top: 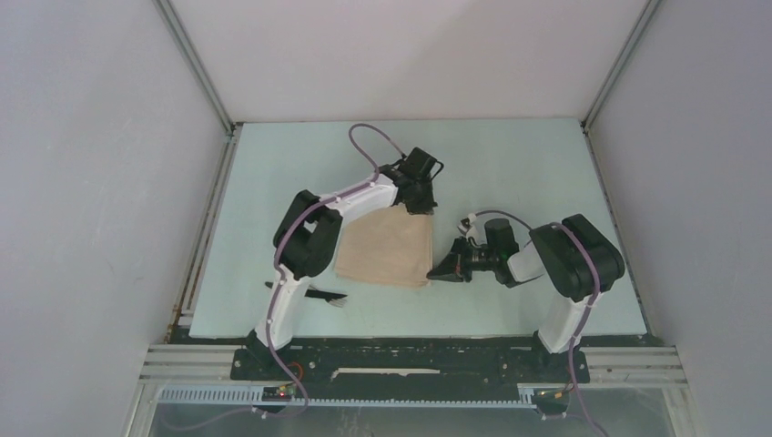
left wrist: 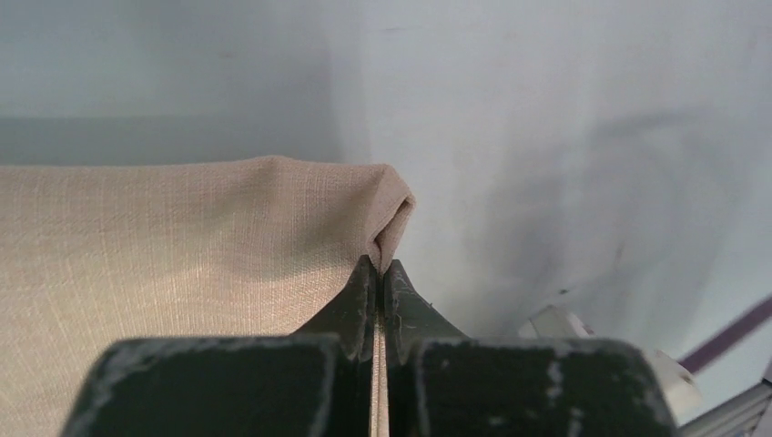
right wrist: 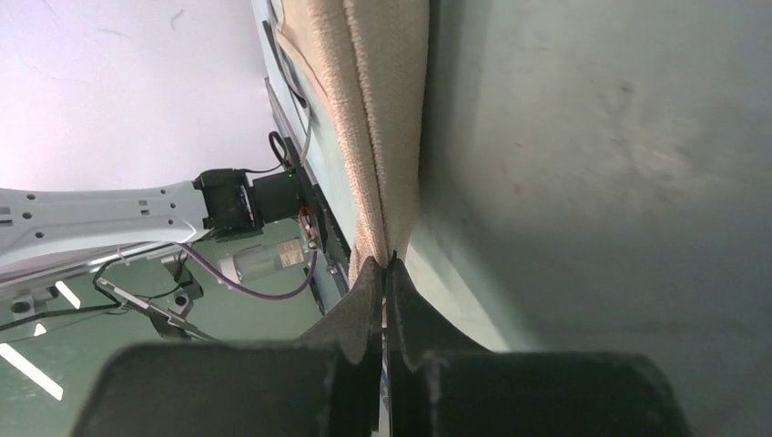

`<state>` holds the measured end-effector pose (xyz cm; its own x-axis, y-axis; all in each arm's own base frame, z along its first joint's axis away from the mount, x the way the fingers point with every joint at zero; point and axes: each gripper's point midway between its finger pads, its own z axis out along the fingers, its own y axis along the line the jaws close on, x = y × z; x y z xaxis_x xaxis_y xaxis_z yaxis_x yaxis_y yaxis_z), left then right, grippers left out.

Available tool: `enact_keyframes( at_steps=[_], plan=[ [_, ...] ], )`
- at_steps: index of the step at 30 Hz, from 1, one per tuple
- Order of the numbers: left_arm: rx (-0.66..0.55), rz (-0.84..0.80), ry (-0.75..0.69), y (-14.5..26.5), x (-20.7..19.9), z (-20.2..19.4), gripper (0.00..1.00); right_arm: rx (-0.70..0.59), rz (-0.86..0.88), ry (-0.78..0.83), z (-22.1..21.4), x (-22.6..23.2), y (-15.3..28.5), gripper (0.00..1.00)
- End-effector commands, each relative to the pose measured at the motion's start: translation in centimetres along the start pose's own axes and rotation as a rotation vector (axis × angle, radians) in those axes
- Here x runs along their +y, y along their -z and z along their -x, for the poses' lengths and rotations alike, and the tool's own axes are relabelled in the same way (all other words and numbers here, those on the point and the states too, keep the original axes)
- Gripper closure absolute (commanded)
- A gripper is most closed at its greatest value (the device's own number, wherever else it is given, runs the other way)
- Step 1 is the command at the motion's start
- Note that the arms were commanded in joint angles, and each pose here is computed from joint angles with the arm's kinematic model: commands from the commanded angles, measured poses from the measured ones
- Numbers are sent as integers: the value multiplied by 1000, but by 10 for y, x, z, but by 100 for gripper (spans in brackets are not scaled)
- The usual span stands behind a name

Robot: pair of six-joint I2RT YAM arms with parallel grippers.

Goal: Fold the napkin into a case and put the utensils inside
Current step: Turn over the upper triangle folded napkin at the center of the board, then rotate the upper triangle-folded napkin at the center of the board.

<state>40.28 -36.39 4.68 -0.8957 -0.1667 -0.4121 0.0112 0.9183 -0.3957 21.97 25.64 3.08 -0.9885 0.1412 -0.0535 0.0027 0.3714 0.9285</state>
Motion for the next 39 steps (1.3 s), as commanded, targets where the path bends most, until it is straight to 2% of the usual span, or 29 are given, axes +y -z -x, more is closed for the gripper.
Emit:
enact_keyframes(
  at_steps=[1, 8, 12, 15, 16, 18, 21, 24, 26, 28, 33, 35, 39],
  plan=[
    [-219, -175, -9, 16, -63, 64, 100, 92, 45, 15, -25, -8, 17, 100],
    [-168, -269, -28, -6, -101, 53, 99, 60, -29, -58, -30, -27, 30, 100],
    [-151, -303, -40, -13, -113, 51, 84, 17, -88, -87, -29, -30, 37, 100],
    [-135, -343, -58, 4, -125, 53, 60, -27, -143, -111, -23, -34, 46, 100],
    [-127, -361, -67, 13, -130, 53, 54, -41, -171, -120, -23, -36, 49, 95],
    [-110, -391, -88, 41, -137, 52, 45, -67, -231, -138, -23, -39, 57, 78],
    [-80, -438, -109, 85, -138, 46, 39, -118, -352, -136, -25, -46, 72, 64],
    [-35, -462, -129, 121, -123, 25, 37, -144, -432, -129, -28, -46, 86, 54],
    [-3, -428, -145, 131, -98, 1, 37, -167, -470, -114, -24, -47, 93, 51],
    [30, -429, -176, 142, -81, -24, 36, -179, -425, -100, -18, -39, 92, 51],
    [125, -366, -342, 143, -58, -111, 36, -172, -349, -138, -8, -30, 85, 56],
    [141, -293, -419, 133, -47, -138, 37, -154, -328, -145, -8, -30, 82, 59],
    [174, -213, -515, 113, -42, -167, 46, -97, -281, -152, -13, -31, 75, 74]
  ],
)
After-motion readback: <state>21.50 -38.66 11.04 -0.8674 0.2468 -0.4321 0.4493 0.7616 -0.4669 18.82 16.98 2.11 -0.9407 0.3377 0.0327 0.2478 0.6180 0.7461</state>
